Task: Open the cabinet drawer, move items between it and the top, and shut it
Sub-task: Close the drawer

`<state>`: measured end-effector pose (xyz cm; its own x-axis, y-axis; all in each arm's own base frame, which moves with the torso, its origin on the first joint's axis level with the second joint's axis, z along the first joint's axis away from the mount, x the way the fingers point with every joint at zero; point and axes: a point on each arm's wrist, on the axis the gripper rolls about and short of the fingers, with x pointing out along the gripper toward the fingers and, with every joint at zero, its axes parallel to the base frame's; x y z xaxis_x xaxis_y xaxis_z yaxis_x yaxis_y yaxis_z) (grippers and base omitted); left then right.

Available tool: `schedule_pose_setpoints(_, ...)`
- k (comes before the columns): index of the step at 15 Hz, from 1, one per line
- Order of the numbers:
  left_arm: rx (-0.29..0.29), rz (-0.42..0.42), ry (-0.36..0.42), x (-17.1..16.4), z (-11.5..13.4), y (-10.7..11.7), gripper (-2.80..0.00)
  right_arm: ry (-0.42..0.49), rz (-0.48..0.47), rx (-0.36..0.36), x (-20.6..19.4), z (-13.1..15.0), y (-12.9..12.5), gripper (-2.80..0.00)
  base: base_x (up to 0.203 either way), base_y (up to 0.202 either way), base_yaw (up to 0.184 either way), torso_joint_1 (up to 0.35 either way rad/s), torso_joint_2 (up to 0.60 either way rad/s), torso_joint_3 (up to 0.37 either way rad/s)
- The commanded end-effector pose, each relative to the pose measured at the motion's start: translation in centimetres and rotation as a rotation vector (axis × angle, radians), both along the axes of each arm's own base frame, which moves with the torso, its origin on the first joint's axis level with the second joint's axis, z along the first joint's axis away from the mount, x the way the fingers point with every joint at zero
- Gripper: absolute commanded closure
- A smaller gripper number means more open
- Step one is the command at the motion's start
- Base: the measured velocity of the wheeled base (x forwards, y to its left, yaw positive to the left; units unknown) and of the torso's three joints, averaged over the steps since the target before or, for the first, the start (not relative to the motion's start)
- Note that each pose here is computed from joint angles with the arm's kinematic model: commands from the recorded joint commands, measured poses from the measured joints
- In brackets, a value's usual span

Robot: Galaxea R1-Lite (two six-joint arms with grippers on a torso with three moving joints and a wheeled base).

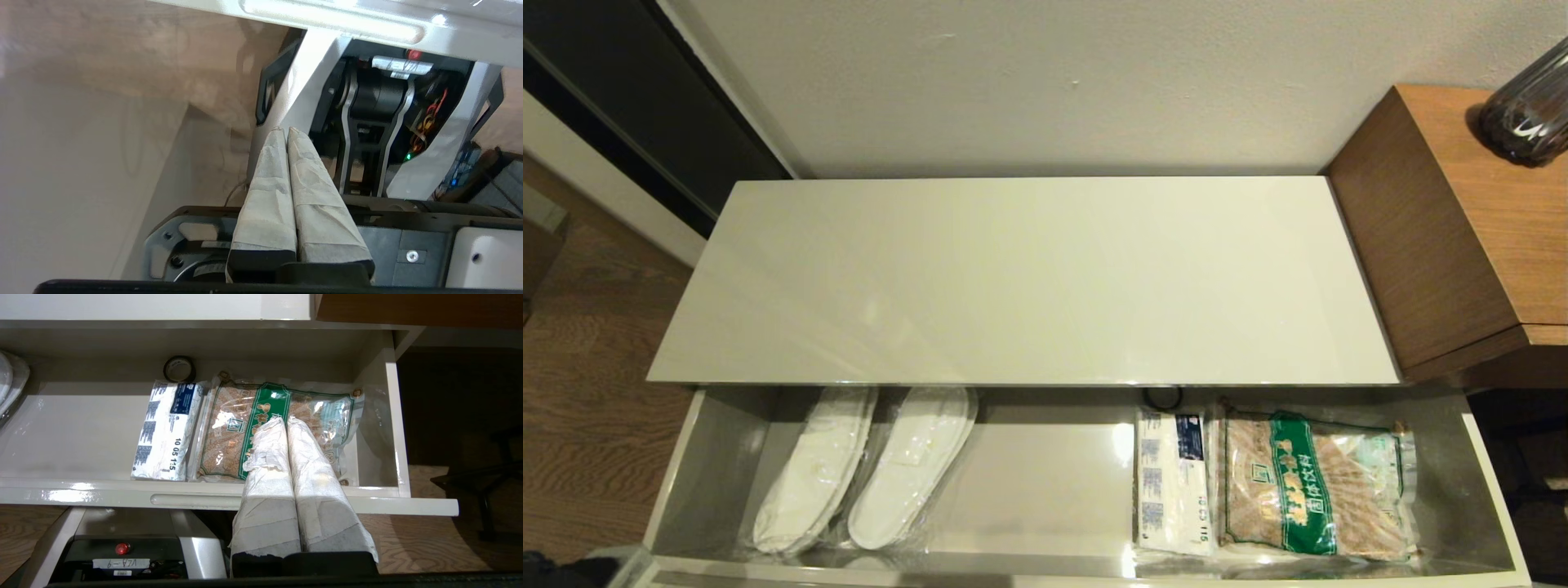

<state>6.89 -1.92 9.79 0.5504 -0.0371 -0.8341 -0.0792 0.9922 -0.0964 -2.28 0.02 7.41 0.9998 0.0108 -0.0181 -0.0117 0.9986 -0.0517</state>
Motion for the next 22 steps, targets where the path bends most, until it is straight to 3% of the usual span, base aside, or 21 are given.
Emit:
schedule_pose_setpoints(1,0.029,0.001,0.108,0.9,-1.5,-0.3,0.0,0.002,0.0,0.0,0.0,0.0,0.0,0.0,0.0,0.0,0.0,0.0,0.0,0.0)
schedule_pose_setpoints(6,-0.006,-0.002,0.187,2.1,-3.4,-0.9,0.0,0.002,0.0,0.0,0.0,0.0,0.0,0.0,0.0,0.0,0.0,0.0,0.0,0.0)
schedule_pose_setpoints(15,0.011,0.055,0.294,4.7,-6.6,-1.7,0.0,0.002,0.0,0.0,0.0,0.0,0.0,0.0,0.0,0.0,0.0,0.0,0.0,0.0)
schedule_pose_setpoints(17,0.002,0.073,0.279,5.5,-7.4,-1.9,0.0,0.002,0.0,0.0,0.0,0.0,0.0,0.0,0.0,0.0,0.0,0.0,0.0,0.0)
schedule_pose_setpoints(22,-0.059,0.151,0.098,8.2,-6.7,-2.6,0.0,0.002,0.0,-0.002,0.0,0.0,0.0,0.0,0.0,0.0,0.0,0.0,0.0,0.0)
